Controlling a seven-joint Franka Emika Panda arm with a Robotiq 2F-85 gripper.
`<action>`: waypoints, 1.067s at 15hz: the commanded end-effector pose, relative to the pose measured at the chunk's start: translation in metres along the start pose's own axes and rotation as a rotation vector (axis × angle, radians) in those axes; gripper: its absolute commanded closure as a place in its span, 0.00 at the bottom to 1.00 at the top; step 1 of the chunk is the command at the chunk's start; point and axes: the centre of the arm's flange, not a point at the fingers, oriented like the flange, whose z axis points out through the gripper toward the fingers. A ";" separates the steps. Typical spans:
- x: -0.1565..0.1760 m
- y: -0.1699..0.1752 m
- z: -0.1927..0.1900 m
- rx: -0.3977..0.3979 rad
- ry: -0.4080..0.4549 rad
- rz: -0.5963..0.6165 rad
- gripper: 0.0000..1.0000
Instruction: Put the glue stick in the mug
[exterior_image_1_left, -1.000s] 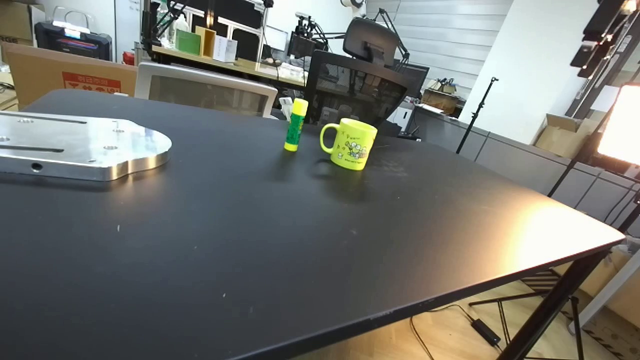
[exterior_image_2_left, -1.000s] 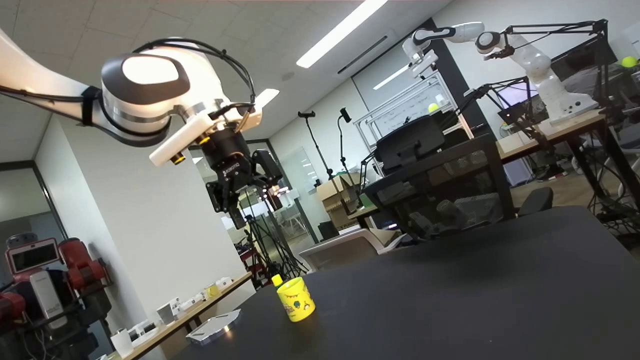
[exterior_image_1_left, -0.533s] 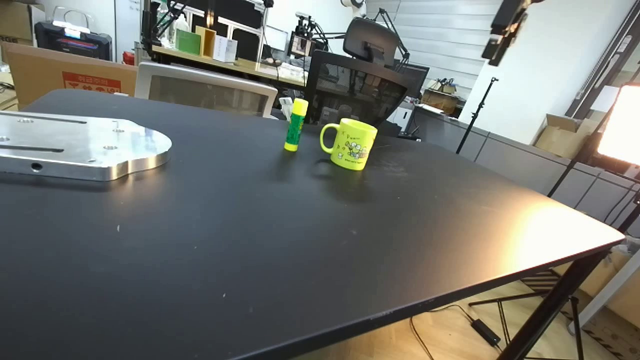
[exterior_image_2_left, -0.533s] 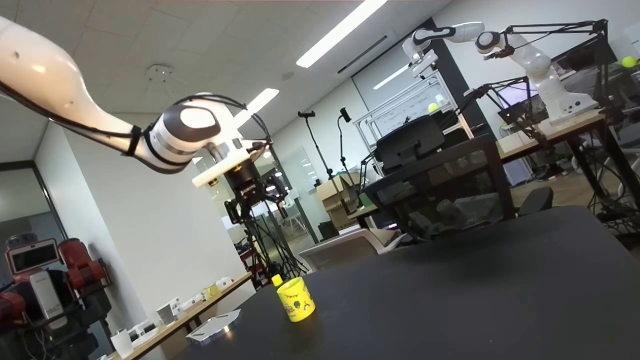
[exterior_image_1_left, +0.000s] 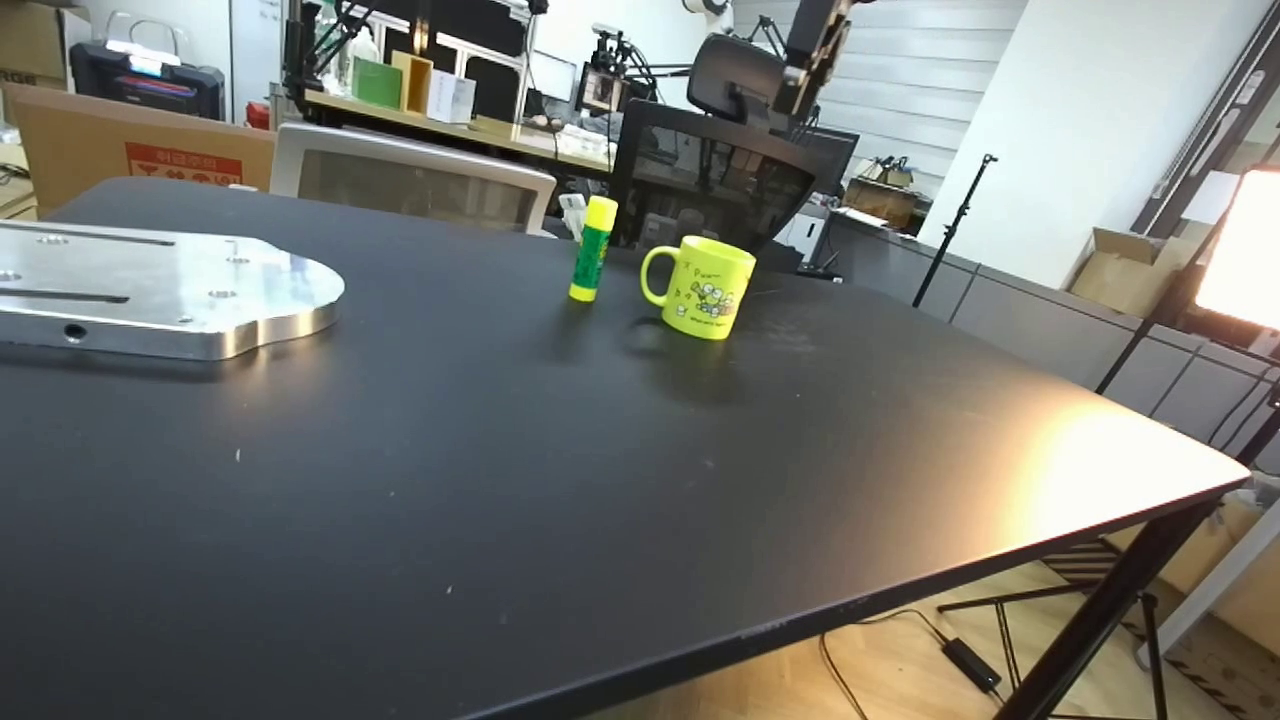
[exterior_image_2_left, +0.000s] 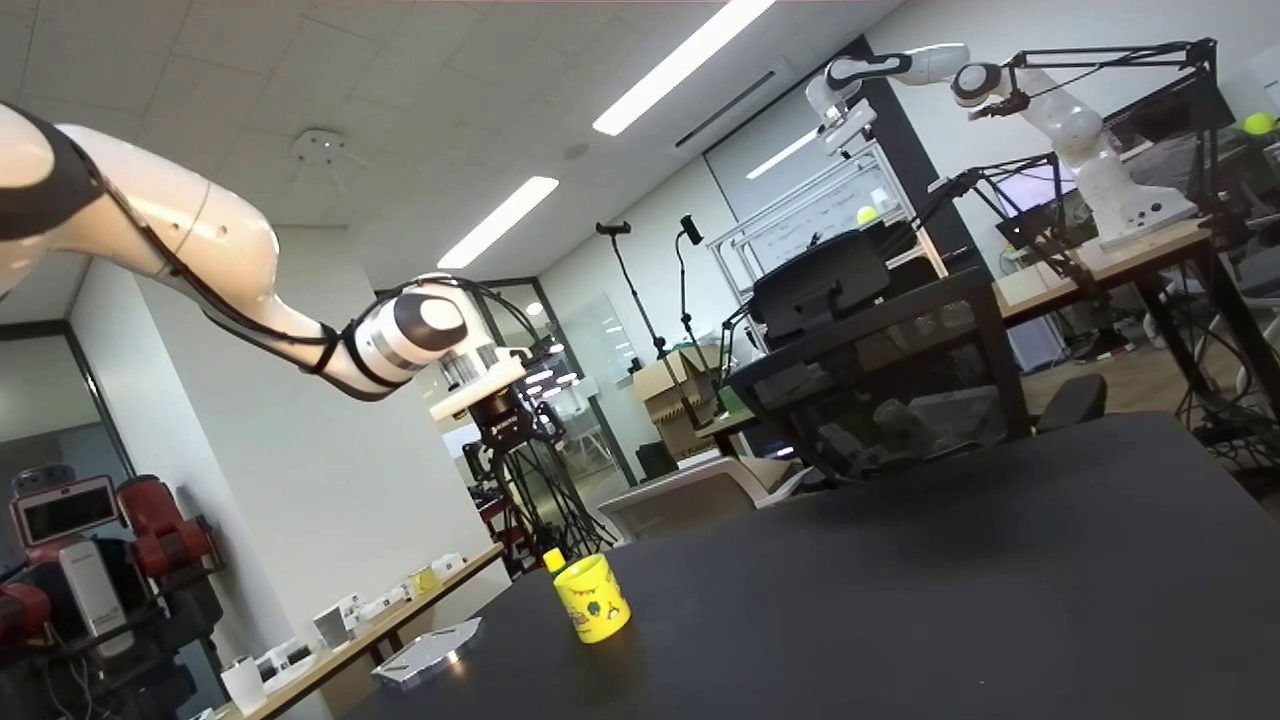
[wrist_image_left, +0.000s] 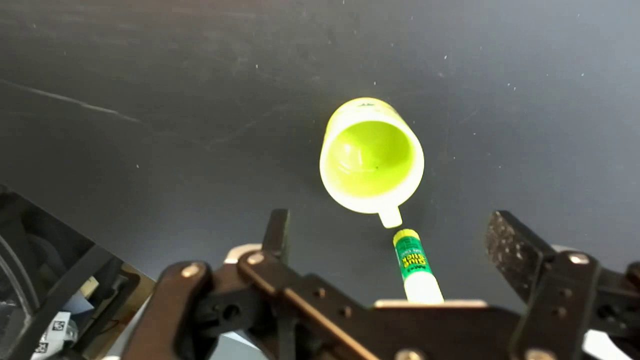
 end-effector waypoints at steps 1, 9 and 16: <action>0.081 0.001 0.012 -0.004 -0.018 -0.112 0.00; 0.061 -0.018 0.025 -0.011 -0.016 -0.097 0.00; 0.104 0.028 0.024 -0.040 -0.019 -0.143 0.00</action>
